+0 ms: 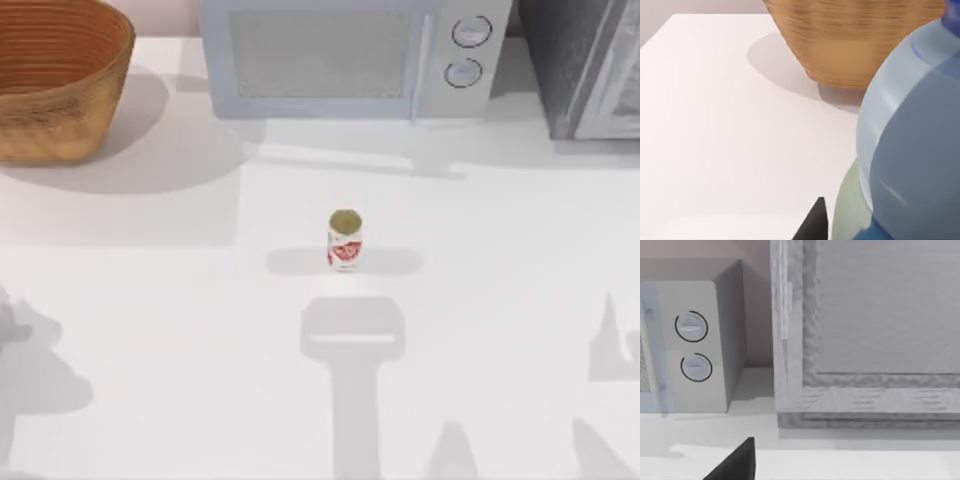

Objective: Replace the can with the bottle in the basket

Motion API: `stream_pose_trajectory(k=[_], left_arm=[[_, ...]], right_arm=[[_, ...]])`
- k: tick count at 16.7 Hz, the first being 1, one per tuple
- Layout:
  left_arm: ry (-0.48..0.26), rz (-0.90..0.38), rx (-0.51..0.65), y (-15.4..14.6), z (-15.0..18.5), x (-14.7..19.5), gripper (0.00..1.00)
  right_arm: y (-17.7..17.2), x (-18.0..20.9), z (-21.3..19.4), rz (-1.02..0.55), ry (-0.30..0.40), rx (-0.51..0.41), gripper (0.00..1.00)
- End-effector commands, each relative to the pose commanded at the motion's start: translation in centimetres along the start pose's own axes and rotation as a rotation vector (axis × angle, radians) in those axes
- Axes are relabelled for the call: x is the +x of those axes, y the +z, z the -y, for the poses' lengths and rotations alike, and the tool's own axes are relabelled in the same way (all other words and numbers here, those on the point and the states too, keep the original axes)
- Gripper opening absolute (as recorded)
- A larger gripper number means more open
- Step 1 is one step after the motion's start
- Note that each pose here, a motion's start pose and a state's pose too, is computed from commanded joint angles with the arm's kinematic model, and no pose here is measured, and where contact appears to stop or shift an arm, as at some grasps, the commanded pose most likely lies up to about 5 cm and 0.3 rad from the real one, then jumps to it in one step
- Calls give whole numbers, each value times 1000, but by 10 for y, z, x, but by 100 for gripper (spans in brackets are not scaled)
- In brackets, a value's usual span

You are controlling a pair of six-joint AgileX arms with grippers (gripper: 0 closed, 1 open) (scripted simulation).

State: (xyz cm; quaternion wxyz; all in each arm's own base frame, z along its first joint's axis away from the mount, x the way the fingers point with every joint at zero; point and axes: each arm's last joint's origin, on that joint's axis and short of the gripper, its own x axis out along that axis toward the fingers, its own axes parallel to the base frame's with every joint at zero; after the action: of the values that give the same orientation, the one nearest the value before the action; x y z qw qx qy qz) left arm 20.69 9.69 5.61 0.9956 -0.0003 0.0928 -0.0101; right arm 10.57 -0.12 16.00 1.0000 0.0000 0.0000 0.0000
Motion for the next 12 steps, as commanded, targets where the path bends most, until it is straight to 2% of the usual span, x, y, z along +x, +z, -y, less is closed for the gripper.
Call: stream_pose_trajectory(k=[3, 7, 12], left_arm=[[5, 13, 14, 4, -12, 11, 0], [-2, 34, 50, 21, -51, 43, 0], [-82, 44, 106, 73, -114, 93, 0]], right_arm=[[0, 0, 0, 0, 0, 0, 100], [0, 0, 0, 0, 0, 0, 100], [0, 0, 0, 0, 0, 0, 100]])
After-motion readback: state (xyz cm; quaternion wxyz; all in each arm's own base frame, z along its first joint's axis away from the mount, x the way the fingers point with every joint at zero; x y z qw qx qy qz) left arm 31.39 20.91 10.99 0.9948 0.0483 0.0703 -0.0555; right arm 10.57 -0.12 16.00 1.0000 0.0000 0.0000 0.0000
